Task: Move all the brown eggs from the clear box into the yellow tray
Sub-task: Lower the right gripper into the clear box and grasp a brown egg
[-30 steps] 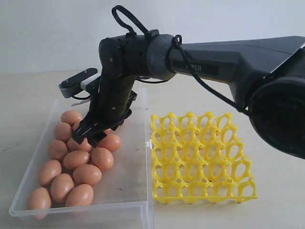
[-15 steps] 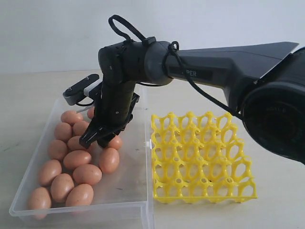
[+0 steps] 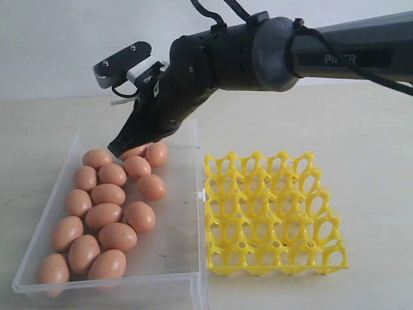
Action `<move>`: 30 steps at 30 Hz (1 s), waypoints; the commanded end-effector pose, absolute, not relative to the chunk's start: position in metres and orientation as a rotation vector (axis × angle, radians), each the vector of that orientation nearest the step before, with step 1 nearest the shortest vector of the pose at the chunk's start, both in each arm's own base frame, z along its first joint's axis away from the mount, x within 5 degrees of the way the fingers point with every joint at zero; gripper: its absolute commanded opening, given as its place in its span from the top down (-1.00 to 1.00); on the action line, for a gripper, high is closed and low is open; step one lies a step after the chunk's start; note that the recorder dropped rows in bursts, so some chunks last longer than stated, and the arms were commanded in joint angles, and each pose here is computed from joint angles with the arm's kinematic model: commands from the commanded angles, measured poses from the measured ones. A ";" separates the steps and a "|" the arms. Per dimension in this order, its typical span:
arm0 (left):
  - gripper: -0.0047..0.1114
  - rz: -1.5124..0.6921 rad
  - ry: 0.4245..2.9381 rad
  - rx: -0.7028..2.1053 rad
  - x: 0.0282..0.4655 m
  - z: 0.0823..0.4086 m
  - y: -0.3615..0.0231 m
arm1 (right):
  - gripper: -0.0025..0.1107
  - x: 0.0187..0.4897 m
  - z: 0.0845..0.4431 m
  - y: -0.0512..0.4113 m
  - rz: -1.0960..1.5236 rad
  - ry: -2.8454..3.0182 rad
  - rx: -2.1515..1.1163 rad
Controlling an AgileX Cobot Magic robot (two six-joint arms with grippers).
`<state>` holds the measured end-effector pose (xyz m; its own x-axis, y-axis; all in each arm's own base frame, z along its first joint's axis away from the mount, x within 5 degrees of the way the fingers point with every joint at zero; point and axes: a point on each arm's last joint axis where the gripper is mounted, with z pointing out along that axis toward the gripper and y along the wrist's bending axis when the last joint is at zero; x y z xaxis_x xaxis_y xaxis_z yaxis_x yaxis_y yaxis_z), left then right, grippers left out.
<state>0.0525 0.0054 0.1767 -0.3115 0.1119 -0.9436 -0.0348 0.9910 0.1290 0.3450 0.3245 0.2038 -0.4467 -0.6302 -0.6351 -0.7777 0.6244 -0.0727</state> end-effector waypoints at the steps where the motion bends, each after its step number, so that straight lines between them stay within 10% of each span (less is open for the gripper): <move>1: 0.92 0.135 1.863 0.057 0.052 0.179 0.005 | 0.96 0.336 0.203 0.315 0.266 2.323 -1.166; 7: 0.92 0.135 1.863 0.057 0.052 0.179 0.005 | 0.77 0.336 0.217 0.316 0.310 2.439 -1.036; 14: 0.92 0.135 1.863 0.057 0.052 0.179 0.005 | -0.07 0.337 0.182 0.326 0.355 2.629 -1.053; 30: 0.92 0.135 1.863 0.057 0.052 0.179 0.005 | -0.07 0.350 0.140 0.356 0.263 2.572 -1.254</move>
